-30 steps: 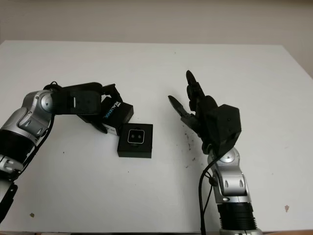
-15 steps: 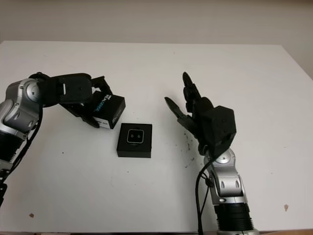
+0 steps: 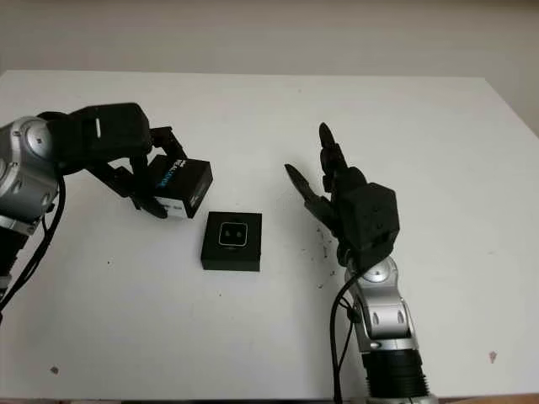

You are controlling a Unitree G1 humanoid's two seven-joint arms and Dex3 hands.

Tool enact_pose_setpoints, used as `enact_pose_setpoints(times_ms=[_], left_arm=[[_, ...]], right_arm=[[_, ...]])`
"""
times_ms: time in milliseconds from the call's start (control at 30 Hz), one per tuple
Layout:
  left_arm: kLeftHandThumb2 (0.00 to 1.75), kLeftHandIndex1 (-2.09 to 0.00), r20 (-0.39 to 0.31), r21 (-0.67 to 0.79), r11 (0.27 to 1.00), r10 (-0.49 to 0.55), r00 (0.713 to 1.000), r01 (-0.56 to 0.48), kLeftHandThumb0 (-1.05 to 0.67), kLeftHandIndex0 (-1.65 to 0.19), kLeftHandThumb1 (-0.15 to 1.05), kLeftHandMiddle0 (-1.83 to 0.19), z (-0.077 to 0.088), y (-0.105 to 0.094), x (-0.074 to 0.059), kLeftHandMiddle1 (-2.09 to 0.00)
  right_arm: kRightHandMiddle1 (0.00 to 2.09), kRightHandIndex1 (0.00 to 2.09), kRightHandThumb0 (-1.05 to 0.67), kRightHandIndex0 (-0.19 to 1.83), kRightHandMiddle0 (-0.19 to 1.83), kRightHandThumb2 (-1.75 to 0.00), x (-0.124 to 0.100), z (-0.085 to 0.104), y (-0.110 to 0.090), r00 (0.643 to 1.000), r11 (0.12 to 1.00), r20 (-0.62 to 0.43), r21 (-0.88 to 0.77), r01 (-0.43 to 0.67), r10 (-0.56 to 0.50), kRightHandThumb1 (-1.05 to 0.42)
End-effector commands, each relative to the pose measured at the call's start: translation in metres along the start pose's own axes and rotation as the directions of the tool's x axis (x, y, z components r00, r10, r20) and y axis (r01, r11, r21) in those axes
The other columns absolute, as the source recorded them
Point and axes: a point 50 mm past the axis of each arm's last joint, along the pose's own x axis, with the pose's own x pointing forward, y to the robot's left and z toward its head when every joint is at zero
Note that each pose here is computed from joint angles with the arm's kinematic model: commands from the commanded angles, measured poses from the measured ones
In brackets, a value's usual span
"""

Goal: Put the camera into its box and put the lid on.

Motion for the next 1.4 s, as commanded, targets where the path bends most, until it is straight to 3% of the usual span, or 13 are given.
enact_pose_setpoints(times_ms=[0, 233, 467, 600, 767, 1000, 1367], left_arm=[[0.20, -2.09, 0.011, -0.018, 1.000, -0.002, 1.000, 0.002, -0.37, -0.73, 1.05, -0.65, 0.003, -0.002, -0.007, -2.09], [0.28, -2.09, -0.009, -0.175, 0.984, 0.013, 1.000, -0.014, -0.37, -0.48, 1.05, -0.74, 0.017, -0.016, -0.018, -2.09], [0.30, -2.09, -0.011, -0.263, 0.965, 0.010, 1.000, -0.012, -0.37, -0.48, 1.05, -0.72, 0.022, -0.029, -0.019, -2.09], [0.29, -2.09, -0.008, -0.237, 0.972, 0.006, 1.000, -0.008, -0.38, -0.32, 1.05, -0.56, 0.021, -0.038, -0.018, -2.09], [0.28, -2.00, 0.002, -0.229, 0.973, -0.020, 1.000, 0.020, -0.37, -0.38, 1.05, -0.48, 0.022, -0.047, -0.017, -2.09], [0.28, -2.00, 0.006, -0.206, 0.978, -0.047, 0.999, 0.047, -0.37, -0.27, 1.05, -0.44, 0.022, -0.057, -0.016, -2.09], [0.26, -2.07, -0.021, -0.183, 0.981, -0.074, 0.997, 0.069, -0.38, -0.28, 1.05, -0.42, 0.015, -0.066, -0.014, -2.09]], right_arm=[[0.06, 0.06, -0.59, -0.03, 0.00, -0.27, -0.001, 0.001, 0.001, 1.000, 1.000, 0.012, 0.005, 0.012, -0.012, -1.05], [0.05, 0.05, -0.62, -0.04, -0.02, -0.27, -0.001, 0.001, 0.003, 1.000, 1.000, 0.006, 0.004, 0.006, -0.006, -1.05], [0.05, 0.05, -0.63, -0.04, -0.01, -0.26, -0.002, 0.000, 0.002, 1.000, 1.000, 0.005, 0.007, 0.011, -0.011, -1.05], [0.06, 0.06, -0.62, -0.03, 0.00, -0.25, -0.002, 0.001, 0.003, 1.000, 1.000, 0.009, 0.006, 0.011, -0.011, -1.05], [0.05, 0.05, -0.62, -0.04, -0.01, -0.24, -0.002, 0.002, 0.007, 1.000, 0.999, 0.011, 0.040, 0.011, -0.012, -1.05], [0.04, 0.04, -0.59, -0.06, -0.05, -0.26, -0.002, 0.007, 0.010, 0.996, 0.996, 0.065, 0.063, 0.058, -0.063, -1.05], [0.04, 0.03, -0.58, -0.10, -0.07, -0.30, -0.003, 0.013, 0.013, 0.990, 0.991, 0.095, 0.098, 0.096, -0.105, -1.05]])
